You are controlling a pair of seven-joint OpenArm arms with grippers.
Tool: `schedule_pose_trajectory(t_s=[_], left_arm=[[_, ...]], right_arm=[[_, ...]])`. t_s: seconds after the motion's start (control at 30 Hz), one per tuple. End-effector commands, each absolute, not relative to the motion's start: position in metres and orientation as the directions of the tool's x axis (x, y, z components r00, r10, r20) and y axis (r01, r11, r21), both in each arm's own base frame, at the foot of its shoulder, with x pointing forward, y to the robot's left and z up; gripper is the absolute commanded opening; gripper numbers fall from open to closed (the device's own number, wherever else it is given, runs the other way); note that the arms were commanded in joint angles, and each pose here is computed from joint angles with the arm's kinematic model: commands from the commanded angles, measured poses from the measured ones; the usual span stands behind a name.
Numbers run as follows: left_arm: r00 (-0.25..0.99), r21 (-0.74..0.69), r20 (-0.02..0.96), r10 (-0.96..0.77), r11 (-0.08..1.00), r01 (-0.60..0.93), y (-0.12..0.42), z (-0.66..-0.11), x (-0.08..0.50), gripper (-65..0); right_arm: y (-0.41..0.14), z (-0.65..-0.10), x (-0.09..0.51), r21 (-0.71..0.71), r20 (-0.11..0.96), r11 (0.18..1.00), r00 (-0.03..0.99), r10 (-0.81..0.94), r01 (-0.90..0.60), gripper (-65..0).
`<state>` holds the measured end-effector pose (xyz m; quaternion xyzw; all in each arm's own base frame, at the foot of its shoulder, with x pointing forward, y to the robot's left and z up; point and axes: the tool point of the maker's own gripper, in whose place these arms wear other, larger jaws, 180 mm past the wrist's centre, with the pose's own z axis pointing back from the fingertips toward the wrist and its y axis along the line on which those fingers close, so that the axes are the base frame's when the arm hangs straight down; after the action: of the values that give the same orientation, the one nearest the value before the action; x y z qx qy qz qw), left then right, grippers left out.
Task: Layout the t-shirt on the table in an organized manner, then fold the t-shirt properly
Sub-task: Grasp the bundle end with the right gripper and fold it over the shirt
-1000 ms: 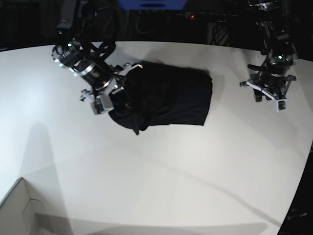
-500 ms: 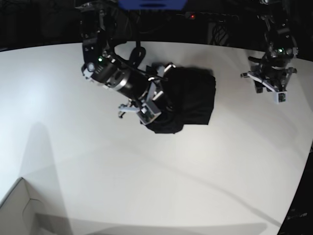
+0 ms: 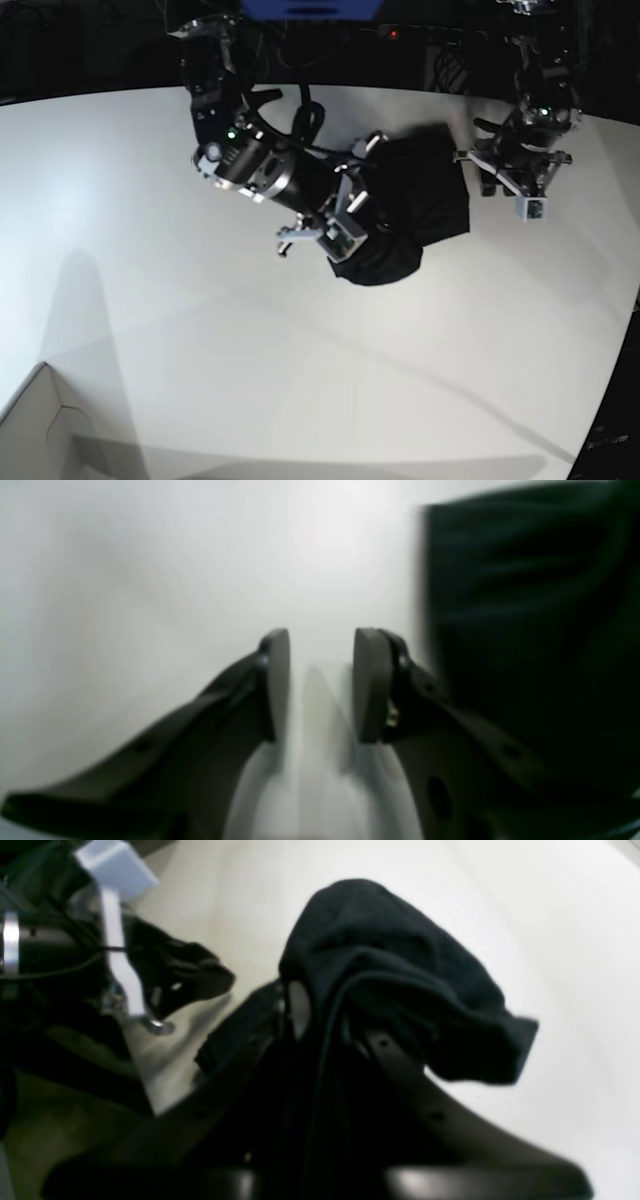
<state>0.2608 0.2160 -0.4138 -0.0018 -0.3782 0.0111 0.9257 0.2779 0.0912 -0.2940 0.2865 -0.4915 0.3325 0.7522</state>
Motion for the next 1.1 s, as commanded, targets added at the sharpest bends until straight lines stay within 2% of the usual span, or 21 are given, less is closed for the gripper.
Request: schedule_pose_trajectory(t_s=[0.0, 0.17, 0.33, 0.73, 0.8, 0.97, 1.07], left_arm=[[0.686, -0.001, 0.727, 0.007, 1.0, -0.009, 0.217, -0.405, 0.268, -44.2], [0.738, -0.021, 0.674, 0.031, 1.0, -0.023, 0.218, -0.431, 0.256, -44.2], [0.747, -0.021, 0.663, 0.037, 0.999, -0.03, 0.22, -0.436, 0.25, -44.2], [0.769, -0.012, 0.638, 0.031, 0.999, -0.031, 0.223, -0.443, 0.233, -44.2], [0.768, -0.009, 0.64, 0.027, 1.0, -0.028, 0.223, -0.441, 0.231, -44.2], [0.764, -0.002, 0.644, 0.019, 1.0, -0.023, 0.224, -0.437, 0.231, -44.2], [0.76, 0.009, 0.648, 0.049, 0.997, -0.073, 0.24, -0.435, 0.228, -44.2]], right_arm=[[0.1, -0.272, 0.281, 0.105, 0.957, 0.598, 0.245, 0.158, -0.795, -65.0], [0.109, -0.27, 0.276, 0.101, 0.958, 0.574, 0.235, 0.164, -0.813, -65.0], [0.12, -0.277, 0.271, 0.11, 0.953, 0.542, 0.243, 0.179, -0.833, -65.0], [0.17, -0.3, 0.257, 0.115, 0.932, 0.39, 0.235, 0.276, -0.913, -65.0], [0.176, -0.306, 0.259, 0.125, 0.923, 0.395, 0.253, 0.29, -0.91, -61.2], [0.188, -0.312, 0.25, 0.131, 0.915, 0.369, 0.255, 0.312, -0.92, -46.5], [0.189, -0.31, 0.249, 0.129, 0.917, 0.365, 0.251, 0.311, -0.922, -38.5]])
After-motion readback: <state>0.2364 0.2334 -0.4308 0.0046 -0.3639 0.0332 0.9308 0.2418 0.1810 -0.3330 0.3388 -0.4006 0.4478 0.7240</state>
